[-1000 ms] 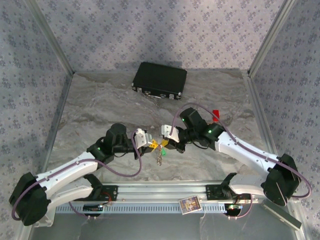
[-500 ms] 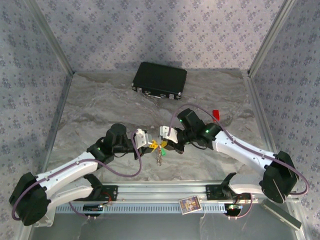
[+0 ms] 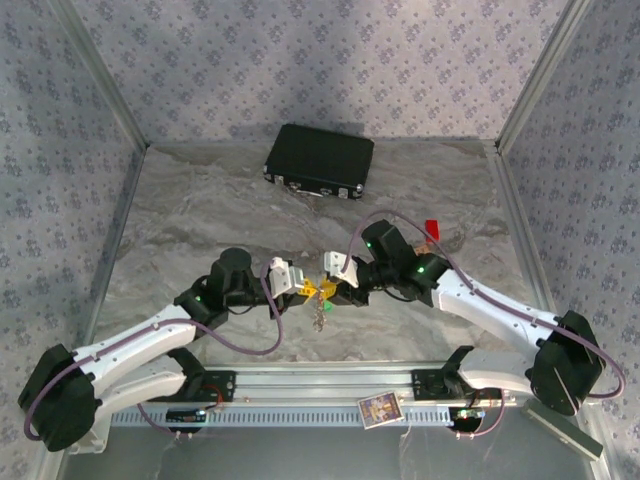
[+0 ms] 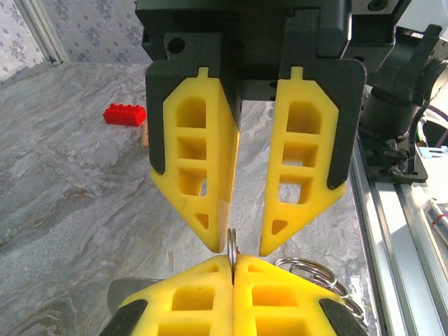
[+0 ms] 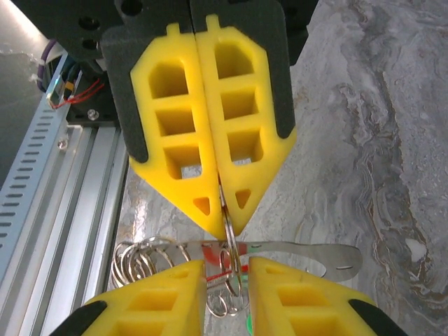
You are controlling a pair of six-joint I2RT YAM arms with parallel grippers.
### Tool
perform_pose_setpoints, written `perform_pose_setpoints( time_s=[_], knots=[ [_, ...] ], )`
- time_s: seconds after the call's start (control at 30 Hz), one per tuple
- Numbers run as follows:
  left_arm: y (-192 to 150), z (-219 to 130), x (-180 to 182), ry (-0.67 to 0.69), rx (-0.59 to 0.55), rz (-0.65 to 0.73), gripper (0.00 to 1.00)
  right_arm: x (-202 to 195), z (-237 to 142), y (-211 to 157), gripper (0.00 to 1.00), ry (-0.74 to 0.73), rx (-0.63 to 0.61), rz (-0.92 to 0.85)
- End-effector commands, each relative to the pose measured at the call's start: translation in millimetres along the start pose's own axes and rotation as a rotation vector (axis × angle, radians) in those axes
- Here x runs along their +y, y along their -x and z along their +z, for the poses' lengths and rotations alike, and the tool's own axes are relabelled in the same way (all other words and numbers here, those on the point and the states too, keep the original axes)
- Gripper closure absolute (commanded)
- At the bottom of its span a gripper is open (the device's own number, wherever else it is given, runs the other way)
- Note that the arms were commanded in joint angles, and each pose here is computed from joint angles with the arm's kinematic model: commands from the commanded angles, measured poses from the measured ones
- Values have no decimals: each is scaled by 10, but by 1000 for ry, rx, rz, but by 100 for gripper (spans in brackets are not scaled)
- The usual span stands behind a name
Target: Put the keys on the keyring
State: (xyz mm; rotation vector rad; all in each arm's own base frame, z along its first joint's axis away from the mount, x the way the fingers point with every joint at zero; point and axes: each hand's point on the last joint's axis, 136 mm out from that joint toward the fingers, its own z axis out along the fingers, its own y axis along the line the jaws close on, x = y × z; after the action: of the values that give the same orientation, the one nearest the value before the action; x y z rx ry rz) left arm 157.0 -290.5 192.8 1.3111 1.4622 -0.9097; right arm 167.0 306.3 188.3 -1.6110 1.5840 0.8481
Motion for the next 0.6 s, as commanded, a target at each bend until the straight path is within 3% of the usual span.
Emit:
perform_pose_setpoints(
  time_s=[0.0,0.2,0.23,0.33,0.37,0.57],
  knots=[
    [146,-5,-54,-27,-61,31,100,10,50,53,80,20,-29,15],
    [144,-16,-54,-22,-60,29,100,-1,38,52,99,12,-25,14],
    [141,-18,-42,-15,-54,28,100,-2,24,50,100,8,-17,8],
    [118,-18,-22,-9,-17,21,79,-5,-7,33,100,-2,31,-14],
    [110,-15,-27,-15,-1,20,76,1,-11,13,100,-2,58,-28],
    [67,18,-59,-39,65,32,78,18,-13,-13,100,7,160,-84]
  ],
)
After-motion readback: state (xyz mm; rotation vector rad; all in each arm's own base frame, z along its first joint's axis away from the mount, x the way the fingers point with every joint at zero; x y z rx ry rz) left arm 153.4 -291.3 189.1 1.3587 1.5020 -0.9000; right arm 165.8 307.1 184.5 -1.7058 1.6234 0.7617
